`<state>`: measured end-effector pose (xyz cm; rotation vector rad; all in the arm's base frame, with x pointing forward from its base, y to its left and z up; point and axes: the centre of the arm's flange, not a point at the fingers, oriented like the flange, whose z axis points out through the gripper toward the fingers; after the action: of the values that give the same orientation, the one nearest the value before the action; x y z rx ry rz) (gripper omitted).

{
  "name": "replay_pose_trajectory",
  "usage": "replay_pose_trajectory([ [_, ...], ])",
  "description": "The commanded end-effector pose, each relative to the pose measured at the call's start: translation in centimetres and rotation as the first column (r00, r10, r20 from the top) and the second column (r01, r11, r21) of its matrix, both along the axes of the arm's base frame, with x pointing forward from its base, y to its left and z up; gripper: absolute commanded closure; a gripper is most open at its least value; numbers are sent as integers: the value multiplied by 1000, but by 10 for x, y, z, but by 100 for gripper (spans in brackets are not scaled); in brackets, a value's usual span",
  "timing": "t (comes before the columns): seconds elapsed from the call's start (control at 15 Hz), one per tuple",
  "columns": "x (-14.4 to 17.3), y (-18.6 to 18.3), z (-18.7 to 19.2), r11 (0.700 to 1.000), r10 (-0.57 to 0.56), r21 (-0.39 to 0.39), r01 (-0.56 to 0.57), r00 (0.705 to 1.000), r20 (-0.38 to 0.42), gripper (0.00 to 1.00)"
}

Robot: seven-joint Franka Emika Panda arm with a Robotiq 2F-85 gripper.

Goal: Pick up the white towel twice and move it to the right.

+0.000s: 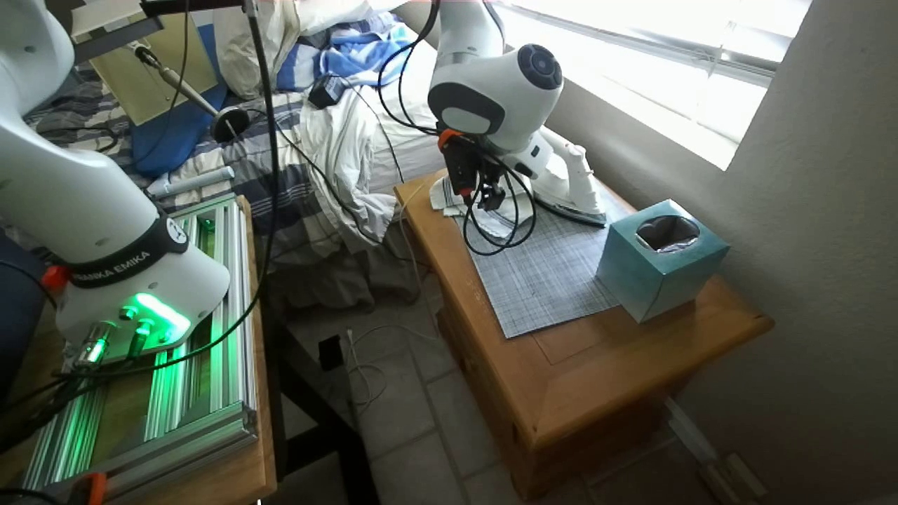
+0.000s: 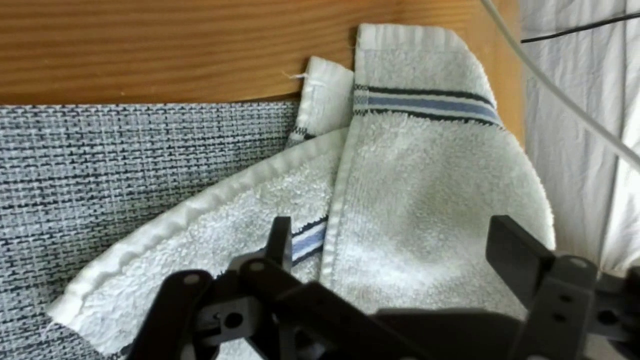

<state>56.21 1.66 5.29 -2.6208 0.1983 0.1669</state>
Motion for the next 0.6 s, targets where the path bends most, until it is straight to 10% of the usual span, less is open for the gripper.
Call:
replay_pose_trajectory([
  [0.0,6,0,-17,998,7,68,-7,1000,-3,0],
  [0.53,9,-1,-20,989,-1,145,4,1000,-21,0],
])
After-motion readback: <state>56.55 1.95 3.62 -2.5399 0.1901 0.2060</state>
